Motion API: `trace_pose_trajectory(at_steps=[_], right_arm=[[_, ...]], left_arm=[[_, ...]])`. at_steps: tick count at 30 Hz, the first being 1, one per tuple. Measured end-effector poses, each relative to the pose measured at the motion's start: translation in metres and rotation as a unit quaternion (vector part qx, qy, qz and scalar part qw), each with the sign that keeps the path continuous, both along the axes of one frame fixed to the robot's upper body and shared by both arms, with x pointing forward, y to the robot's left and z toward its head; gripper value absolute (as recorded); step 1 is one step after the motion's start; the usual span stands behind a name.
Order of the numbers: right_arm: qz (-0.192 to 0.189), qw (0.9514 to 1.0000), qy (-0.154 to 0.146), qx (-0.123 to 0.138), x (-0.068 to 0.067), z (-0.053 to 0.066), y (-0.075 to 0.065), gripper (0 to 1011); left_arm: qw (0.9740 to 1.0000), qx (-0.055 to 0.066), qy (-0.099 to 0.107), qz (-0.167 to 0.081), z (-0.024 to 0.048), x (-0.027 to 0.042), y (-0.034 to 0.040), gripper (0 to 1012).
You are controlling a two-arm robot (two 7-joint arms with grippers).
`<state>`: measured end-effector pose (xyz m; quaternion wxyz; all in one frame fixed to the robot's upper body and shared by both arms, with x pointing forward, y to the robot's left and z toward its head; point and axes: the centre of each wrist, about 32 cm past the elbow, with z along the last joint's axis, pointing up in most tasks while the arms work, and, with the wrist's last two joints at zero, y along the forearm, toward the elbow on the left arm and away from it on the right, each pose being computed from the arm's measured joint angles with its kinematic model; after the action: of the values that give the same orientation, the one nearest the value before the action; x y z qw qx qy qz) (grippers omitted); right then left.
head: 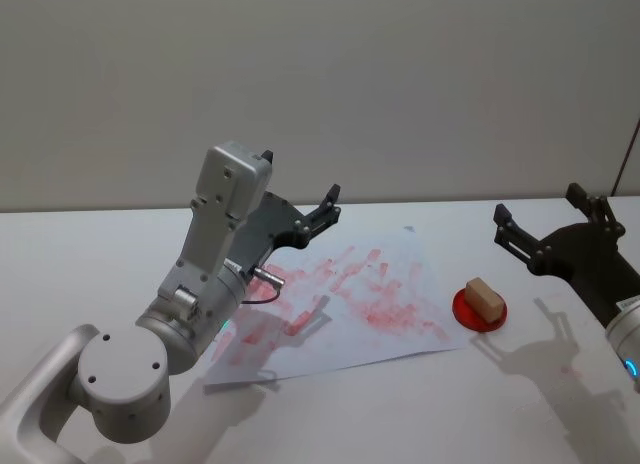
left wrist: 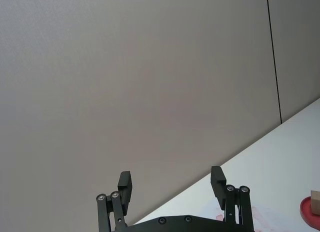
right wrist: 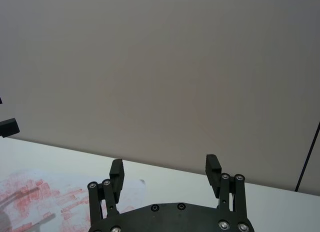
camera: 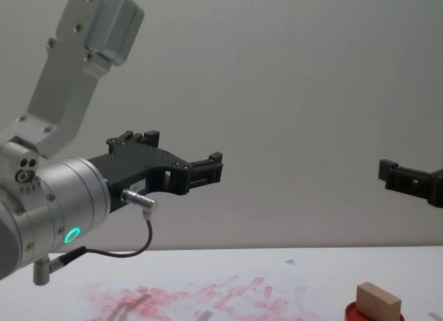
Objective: Use the one hand to pick up the stamp and affix it onto the A4 paper.
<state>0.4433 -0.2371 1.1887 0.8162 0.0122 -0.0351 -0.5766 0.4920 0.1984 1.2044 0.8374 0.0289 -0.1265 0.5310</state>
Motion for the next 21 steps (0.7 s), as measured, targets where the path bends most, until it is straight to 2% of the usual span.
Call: trace_pose_trajectory(at_steps=[10,21], right_arm=[[-0.001,1.0000,0.003,-0.001,-0.001,-0.001,-0.002,1001],[-0.005,0.9994,0.036,-0.001,-0.017,-0.004,-0.011,1001]], left_arm=[[1.0000,0.000,0.000,0.000,0.0000,0.0000,0.0000,1001],[1.0000,0.000,0.000,0.000,0.0000,0.0000,0.0000,1001]])
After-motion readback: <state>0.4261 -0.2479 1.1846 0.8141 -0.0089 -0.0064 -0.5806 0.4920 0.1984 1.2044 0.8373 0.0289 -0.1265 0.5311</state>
